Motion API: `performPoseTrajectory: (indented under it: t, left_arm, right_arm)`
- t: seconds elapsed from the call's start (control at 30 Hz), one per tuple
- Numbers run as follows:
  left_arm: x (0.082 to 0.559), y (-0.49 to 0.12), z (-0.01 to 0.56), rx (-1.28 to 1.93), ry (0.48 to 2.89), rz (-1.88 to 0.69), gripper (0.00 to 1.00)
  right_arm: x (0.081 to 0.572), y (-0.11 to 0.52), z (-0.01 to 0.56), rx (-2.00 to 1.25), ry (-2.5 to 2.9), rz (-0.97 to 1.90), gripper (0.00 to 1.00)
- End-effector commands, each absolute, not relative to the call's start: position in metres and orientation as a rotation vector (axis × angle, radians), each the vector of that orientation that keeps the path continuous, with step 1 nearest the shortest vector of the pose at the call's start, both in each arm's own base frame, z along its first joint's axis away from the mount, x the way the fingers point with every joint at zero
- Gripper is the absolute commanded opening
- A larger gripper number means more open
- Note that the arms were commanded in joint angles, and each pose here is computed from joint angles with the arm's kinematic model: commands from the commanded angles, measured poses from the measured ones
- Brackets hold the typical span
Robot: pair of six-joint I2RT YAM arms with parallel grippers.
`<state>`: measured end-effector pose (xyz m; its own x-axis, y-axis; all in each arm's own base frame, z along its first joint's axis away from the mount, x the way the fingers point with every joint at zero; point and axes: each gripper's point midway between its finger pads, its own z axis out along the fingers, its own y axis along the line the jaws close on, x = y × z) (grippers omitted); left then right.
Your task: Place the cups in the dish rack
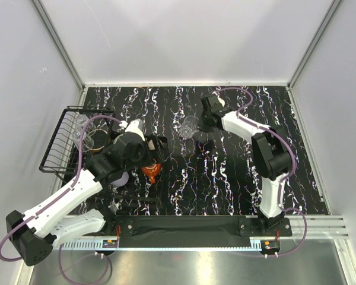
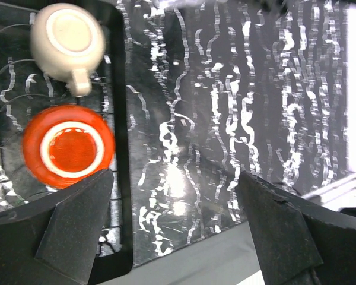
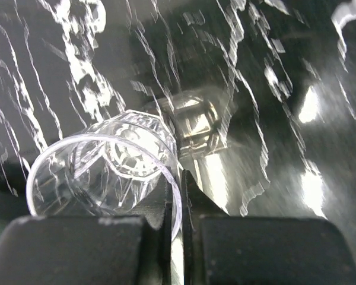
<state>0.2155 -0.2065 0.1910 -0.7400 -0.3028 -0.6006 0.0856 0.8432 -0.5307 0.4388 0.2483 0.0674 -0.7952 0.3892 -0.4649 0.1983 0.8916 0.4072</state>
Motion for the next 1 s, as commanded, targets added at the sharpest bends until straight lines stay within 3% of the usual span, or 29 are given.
performPoseTrajectory:
  t: [0.0, 0.13, 0.17, 0.23, 0.57, 0.97]
  left_arm:
    - [0.212, -0.223, 0.226, -0.139, 2.247, -0.861, 0.95]
    - [0.201, -0.24, 0.245, -0.165, 2.222, -1.054, 0.96]
    - [0.2, -0.243, 0.248, -0.173, 2.207, -1.092, 0.96]
    - [0.196, -0.25, 0.261, -0.188, 2.154, -1.194, 0.97]
    - [0.167, -0.294, 0.328, -0.069, 1.913, -1.717, 0.99]
    - [0.161, -0.318, 0.381, -0.23, 1.633, -2.029, 0.99]
  right_arm:
    - [0.421, 0.246, 0.123, 0.385, 2.378, 0.606, 0.0]
    - [0.376, 0.25, 0.159, 0.368, 2.202, 0.897, 0.0]
    - [0.37, 0.257, 0.208, 0.342, 2.032, 1.057, 0.0]
    - [0.347, 0.251, 0.202, 0.347, 2.013, 1.119, 0.0]
    - [0.257, 0.228, 0.323, 0.169, 1.585, 1.412, 0.0]
    - [0.222, 0.225, 0.348, 0.105, 1.345, 1.589, 0.0]
